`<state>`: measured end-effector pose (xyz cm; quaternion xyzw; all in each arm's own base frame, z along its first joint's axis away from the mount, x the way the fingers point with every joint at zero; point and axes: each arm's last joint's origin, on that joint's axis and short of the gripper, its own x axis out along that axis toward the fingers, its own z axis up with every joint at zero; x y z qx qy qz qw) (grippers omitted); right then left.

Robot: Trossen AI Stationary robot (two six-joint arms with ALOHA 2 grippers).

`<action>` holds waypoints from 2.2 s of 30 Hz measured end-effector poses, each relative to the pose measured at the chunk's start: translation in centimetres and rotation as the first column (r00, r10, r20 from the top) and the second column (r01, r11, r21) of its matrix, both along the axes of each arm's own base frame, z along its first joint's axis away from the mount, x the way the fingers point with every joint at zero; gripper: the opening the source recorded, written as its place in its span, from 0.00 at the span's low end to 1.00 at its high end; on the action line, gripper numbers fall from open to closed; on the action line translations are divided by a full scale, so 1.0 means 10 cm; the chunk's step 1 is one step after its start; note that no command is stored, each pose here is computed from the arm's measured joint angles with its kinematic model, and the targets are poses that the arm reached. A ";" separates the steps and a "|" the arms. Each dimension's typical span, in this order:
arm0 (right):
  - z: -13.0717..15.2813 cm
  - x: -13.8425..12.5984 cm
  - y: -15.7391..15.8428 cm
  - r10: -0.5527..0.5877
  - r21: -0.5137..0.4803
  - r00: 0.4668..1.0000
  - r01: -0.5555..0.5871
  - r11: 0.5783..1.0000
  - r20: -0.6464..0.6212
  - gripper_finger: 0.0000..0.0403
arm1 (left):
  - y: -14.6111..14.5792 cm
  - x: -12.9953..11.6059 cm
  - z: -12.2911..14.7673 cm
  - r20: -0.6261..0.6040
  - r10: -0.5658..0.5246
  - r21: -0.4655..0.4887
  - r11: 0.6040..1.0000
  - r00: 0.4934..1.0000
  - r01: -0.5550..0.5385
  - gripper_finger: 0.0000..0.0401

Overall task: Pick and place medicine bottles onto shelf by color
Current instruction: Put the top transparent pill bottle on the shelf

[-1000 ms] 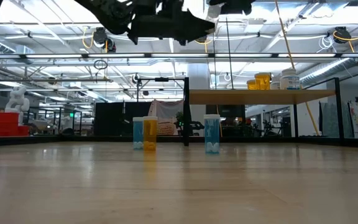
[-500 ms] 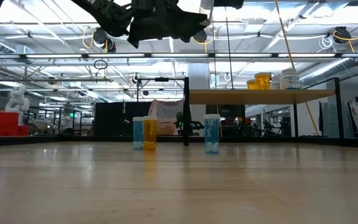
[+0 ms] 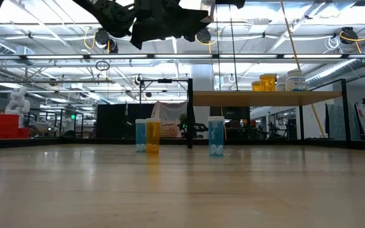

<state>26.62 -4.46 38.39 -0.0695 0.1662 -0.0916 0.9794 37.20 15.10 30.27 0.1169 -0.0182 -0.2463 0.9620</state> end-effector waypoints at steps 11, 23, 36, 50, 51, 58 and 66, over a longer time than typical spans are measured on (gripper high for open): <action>-0.01 -0.01 0.00 -0.022 0.040 1.000 0.022 0.999 -0.005 0.40 | -0.03 0.03 0.00 -0.013 0.052 -0.018 0.998 0.999 -0.052 0.43; -0.02 -0.01 0.00 -0.026 0.045 1.000 0.026 0.999 -0.013 0.36 | -0.05 0.04 -0.01 -0.008 0.074 -0.006 0.997 0.997 -0.075 0.43; -0.03 -0.03 -0.01 -0.071 0.049 0.997 0.073 0.996 -0.029 0.40 | -0.04 0.04 -0.01 -0.013 0.082 -0.008 0.997 0.997 -0.083 0.43; -0.03 -0.03 0.03 -0.049 0.027 0.998 0.050 0.998 -0.040 0.59 | -0.04 0.04 -0.01 -0.012 0.080 -0.006 0.997 0.997 -0.080 0.43; -0.03 -0.03 0.04 -0.046 0.024 0.998 0.047 0.999 -0.040 0.59 | -0.04 0.04 -0.01 -0.011 0.080 -0.004 0.997 0.997 -0.080 0.43; -0.02 -0.02 0.04 -0.039 0.002 0.999 0.039 0.999 -0.035 0.55 | -0.04 0.04 -0.02 -0.014 0.079 -0.001 0.997 0.997 -0.079 0.43; -0.02 -0.02 0.04 -0.063 0.076 0.998 0.064 0.995 -0.017 0.51 | -0.05 0.04 -0.02 -0.018 0.062 -0.004 0.998 0.998 -0.062 0.43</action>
